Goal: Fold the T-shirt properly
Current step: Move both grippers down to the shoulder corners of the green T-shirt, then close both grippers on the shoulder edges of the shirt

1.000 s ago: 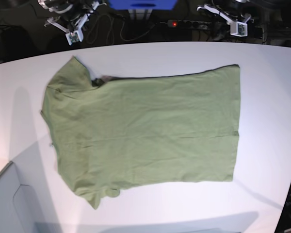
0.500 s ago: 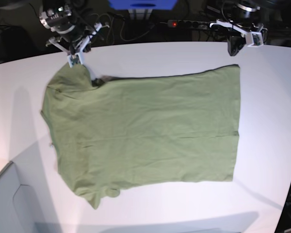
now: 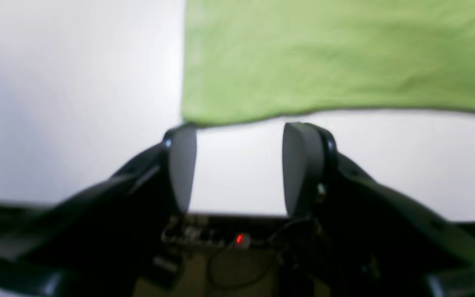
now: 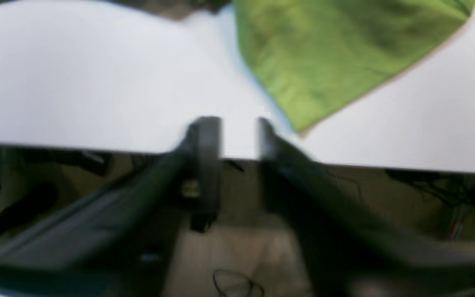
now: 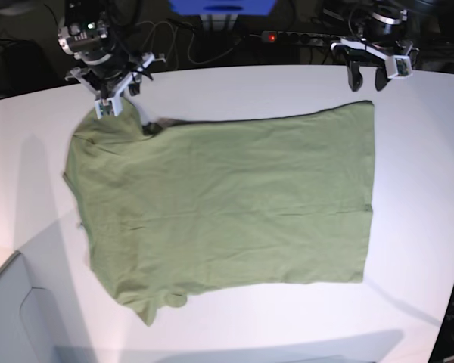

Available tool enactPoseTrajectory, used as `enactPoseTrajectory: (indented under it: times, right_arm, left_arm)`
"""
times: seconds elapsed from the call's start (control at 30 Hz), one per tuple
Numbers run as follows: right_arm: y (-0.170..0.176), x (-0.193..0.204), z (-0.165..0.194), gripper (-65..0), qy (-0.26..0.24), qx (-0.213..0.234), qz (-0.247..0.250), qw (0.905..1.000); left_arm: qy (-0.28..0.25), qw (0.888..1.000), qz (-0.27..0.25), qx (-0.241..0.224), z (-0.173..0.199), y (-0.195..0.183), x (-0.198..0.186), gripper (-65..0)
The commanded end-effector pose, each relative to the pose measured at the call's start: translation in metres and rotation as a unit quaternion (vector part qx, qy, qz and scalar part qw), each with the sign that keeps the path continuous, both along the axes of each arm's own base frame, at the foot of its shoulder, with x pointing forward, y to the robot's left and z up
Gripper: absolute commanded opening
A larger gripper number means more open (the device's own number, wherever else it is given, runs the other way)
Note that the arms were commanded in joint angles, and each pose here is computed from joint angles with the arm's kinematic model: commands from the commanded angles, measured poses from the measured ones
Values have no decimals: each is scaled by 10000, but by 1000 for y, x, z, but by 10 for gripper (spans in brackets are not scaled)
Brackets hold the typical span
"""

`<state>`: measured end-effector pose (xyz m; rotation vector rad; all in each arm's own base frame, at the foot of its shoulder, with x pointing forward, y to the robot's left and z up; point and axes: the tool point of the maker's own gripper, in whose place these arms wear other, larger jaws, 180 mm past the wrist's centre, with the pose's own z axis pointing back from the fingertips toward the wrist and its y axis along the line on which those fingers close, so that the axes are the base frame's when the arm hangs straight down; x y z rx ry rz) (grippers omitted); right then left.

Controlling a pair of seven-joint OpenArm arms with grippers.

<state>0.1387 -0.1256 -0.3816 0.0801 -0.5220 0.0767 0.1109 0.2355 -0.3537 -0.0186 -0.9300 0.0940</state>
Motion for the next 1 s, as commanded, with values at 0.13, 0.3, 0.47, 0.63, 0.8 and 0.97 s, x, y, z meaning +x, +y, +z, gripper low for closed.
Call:
enactPoseTrajectory:
  times: [0.13, 0.3, 0.47, 0.63, 0.8, 0.97]
  right_arm:
    - [2, 3, 7, -224, -152, 6, 140, 9998]
    - [3, 6, 8, -210, -194, -5, 229, 9995]
    - [3, 7, 8, -210, -187, -15, 243, 9995]
    - [3, 6, 7, -210, -163, -17, 249, 9996]
    - [2, 6, 7, -210, -155, -32, 255, 9996]
    - [2, 6, 7, -210, -162, -32, 255, 9995]
  left_arm:
    - [-129, 9998, 160, 82, -10, 15, 11, -326]
    - [-183, 9993, 327, 81, -23, 25, 25, -325]
    - [-266, 9987, 431, 61, -32, 31, 40, -324]
    - [-388, 9980, 499, 62, -33, 36, 54, -323]
    - [-260, 9978, 600, 57, -45, 42, 52, -323]
    - [-127, 9975, 697, 34, -57, 45, 47, -323]
